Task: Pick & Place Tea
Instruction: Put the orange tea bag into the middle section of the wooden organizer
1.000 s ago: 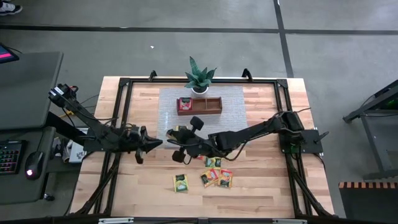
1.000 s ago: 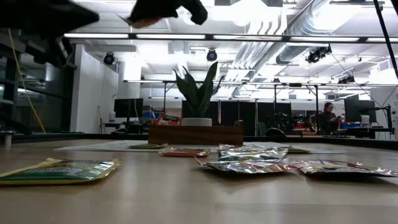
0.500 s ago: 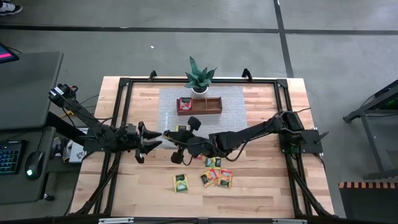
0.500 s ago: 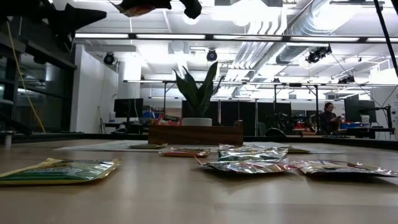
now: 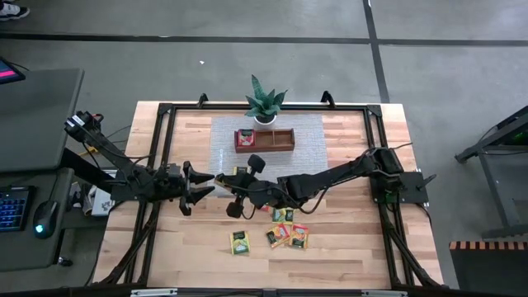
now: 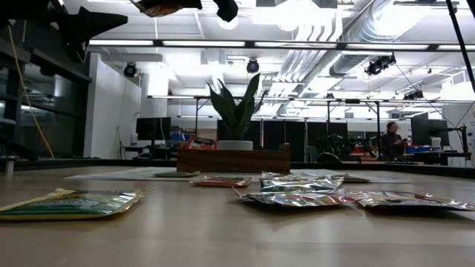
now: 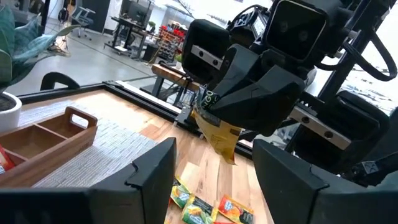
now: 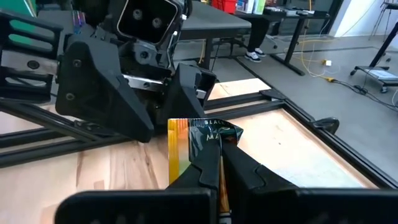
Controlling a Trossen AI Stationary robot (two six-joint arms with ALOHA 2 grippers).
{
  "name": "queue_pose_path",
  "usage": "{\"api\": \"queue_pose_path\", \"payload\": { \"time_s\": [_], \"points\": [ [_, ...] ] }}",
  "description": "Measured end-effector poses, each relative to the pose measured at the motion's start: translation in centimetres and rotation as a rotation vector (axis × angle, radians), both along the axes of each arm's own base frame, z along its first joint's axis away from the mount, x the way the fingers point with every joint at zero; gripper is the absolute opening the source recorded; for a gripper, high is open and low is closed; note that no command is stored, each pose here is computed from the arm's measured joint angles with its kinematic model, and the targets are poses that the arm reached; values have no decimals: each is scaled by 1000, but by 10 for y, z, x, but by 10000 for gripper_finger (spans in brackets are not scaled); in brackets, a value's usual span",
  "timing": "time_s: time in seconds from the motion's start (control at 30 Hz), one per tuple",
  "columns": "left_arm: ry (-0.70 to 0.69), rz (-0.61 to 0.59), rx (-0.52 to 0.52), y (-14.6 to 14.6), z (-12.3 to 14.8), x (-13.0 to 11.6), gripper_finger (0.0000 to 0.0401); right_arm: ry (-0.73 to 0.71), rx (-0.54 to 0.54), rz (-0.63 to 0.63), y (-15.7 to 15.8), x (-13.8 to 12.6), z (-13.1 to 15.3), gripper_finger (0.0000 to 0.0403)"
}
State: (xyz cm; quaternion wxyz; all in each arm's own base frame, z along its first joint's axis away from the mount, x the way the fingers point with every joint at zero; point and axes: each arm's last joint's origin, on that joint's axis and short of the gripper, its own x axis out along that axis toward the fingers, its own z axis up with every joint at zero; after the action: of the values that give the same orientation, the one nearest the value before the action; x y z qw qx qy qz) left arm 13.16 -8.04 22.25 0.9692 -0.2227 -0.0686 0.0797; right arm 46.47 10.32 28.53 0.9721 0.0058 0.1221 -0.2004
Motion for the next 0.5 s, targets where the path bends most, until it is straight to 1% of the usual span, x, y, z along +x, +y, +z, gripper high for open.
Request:
{"api": "queue_pose_path", "payload": {
  "time_s": [0.13,0.27,0.5],
  "points": [
    [0,11,-2,2,0,2,211,5,-12,3,0,0,0,0],
    [-10,19,-40,10,-1,8,211,7,-18,-4,0,0,0,0],
    [-29,-36,-64,18,0,15,211,8,-20,-7,-1,0,0,0]
  ]
}}
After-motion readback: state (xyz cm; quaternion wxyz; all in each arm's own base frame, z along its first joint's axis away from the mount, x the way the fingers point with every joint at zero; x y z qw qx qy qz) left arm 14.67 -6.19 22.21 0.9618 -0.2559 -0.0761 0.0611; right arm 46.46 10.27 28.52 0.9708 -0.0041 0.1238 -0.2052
